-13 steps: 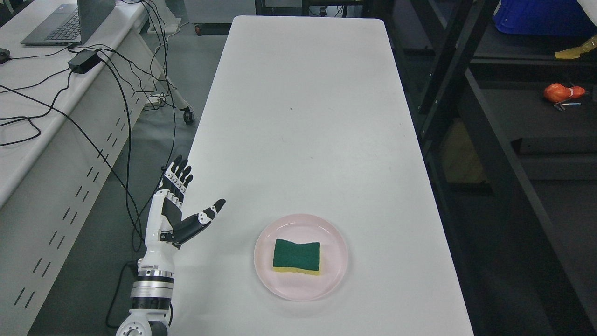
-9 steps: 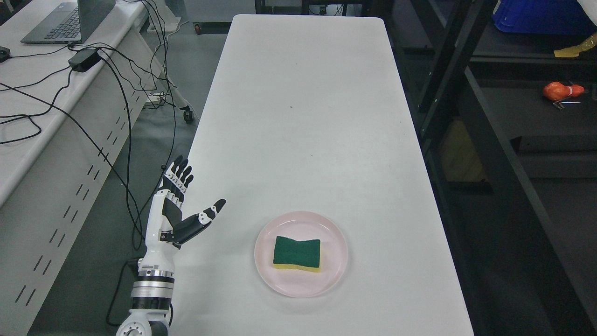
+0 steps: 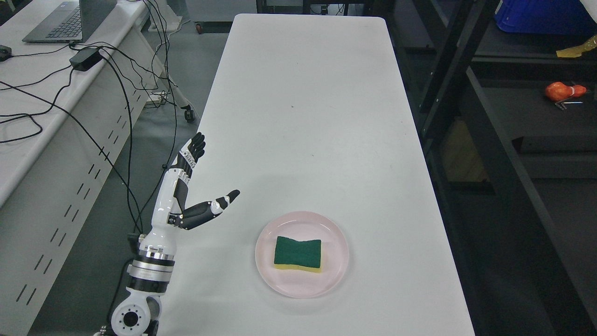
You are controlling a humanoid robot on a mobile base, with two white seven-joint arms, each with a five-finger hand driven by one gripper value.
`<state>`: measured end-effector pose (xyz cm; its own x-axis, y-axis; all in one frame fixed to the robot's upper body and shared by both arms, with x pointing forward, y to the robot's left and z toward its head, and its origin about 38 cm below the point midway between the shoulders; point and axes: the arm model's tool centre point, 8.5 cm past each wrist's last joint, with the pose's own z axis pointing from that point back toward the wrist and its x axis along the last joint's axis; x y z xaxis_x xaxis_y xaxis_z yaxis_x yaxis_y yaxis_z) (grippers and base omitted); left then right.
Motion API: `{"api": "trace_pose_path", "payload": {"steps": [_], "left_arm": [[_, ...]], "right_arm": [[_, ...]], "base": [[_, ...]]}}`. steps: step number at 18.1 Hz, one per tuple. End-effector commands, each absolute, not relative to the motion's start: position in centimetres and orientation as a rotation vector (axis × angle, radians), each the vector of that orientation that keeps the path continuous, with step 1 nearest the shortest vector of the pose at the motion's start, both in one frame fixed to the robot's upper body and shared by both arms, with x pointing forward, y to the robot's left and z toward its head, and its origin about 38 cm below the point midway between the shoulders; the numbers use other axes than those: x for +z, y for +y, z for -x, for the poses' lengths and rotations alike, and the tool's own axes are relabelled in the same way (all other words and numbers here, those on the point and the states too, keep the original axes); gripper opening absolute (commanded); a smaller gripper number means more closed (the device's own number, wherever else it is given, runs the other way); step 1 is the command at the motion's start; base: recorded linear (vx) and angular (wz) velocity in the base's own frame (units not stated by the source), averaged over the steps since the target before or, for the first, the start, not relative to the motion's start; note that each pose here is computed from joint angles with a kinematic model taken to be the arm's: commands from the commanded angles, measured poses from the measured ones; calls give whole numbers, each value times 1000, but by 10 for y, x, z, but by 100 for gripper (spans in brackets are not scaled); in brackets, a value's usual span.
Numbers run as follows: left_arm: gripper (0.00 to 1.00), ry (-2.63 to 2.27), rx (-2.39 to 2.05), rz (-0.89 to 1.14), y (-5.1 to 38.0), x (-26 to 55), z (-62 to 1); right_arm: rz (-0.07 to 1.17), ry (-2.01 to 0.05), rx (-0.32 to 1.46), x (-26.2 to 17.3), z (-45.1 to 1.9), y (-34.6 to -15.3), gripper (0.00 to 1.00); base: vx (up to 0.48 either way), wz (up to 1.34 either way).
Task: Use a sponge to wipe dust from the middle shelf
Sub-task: 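Raise the left hand and move it toward the sponge on the pink plate, then lower the left hand over the green-and-yellow sponge and close fingers on it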
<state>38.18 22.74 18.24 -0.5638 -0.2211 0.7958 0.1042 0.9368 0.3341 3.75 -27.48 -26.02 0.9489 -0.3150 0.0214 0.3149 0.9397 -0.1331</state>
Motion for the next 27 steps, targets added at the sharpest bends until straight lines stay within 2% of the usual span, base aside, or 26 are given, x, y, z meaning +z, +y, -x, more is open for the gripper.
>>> {"api": "trace_pose_path", "payload": {"steps": [1,7,15,21,27], "left_arm": [[89,-2025,-1265,-373,204,208,-417],[86,-1870,-1934,-450,151,194,-405],[85,-1692,-2288,-712,189,248,-412],[87,-1670,-2559,-498,145,213,-388],[87,-1591,-2634,-445,144,196,-382]], "right_arm": [[153,-19,-323,-259,-43,-287,100],[153,-19,-323,-259,-43,-287,100],[153,-19,-323,-259,-43,-287,100],[153,-19,-323,-259,-43,-287,100],[153,-19,-323,-259,-43,-287,100]], "base": [[0,0],[0,0],[0,0],[0,0],[0,0]]}}
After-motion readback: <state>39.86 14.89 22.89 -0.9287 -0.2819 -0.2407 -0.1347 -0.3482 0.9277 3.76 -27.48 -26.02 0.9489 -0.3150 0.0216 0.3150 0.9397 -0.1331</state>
